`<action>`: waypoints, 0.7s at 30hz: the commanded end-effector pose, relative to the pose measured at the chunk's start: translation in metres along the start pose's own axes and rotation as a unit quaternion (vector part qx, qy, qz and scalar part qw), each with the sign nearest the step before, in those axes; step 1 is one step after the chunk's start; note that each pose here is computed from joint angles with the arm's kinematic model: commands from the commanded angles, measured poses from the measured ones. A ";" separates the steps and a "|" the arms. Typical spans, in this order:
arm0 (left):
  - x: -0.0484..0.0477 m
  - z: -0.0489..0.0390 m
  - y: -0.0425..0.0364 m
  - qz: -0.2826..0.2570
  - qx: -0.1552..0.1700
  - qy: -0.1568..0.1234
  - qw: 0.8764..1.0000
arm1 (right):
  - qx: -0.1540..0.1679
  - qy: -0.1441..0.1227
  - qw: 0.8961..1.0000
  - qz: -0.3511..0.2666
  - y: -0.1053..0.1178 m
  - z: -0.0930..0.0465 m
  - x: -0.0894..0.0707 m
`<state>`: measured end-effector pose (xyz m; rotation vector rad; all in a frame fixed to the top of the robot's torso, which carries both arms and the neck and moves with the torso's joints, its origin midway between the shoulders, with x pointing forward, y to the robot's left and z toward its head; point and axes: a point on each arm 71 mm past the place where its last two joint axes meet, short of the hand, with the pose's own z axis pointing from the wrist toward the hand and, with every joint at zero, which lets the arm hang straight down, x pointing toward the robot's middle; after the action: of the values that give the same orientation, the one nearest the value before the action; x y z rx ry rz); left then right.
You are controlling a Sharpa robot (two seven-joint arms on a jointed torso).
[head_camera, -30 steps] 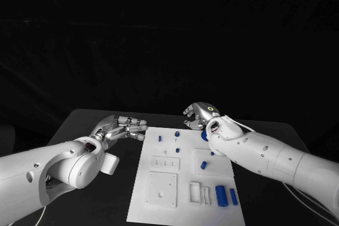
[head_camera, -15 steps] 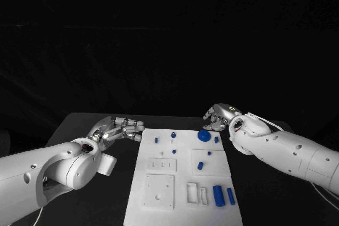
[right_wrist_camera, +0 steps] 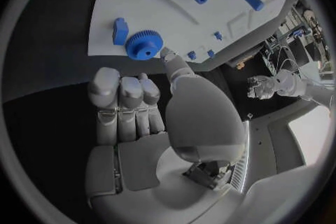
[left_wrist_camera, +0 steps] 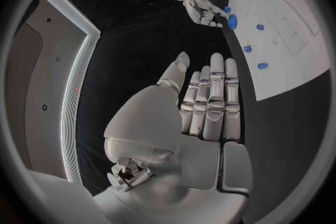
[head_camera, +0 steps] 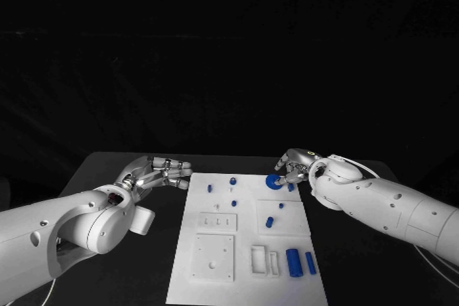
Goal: Assemble the parts on the task board
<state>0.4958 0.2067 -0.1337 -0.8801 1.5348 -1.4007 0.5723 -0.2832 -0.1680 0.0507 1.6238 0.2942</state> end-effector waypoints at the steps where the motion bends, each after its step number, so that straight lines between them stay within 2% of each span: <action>1: 0.0026 0.0009 -0.0017 -0.003 0.006 0.010 1.000 | -0.006 0.025 1.000 0.002 0.001 0.002 0.007; 9: 0.0030 0.0016 -0.0015 -0.003 0.006 0.012 1.000 | -0.001 0.027 1.000 0.002 0.001 0.006 0.014; 21: 0.0025 0.0015 -0.0011 -0.002 0.004 0.014 1.000 | 0.006 0.020 1.000 0.003 -0.001 0.008 0.016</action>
<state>0.4968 0.2061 -0.1340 -0.8770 1.5397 -1.4049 0.5794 -0.2807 -0.1835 0.0664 1.6648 0.2865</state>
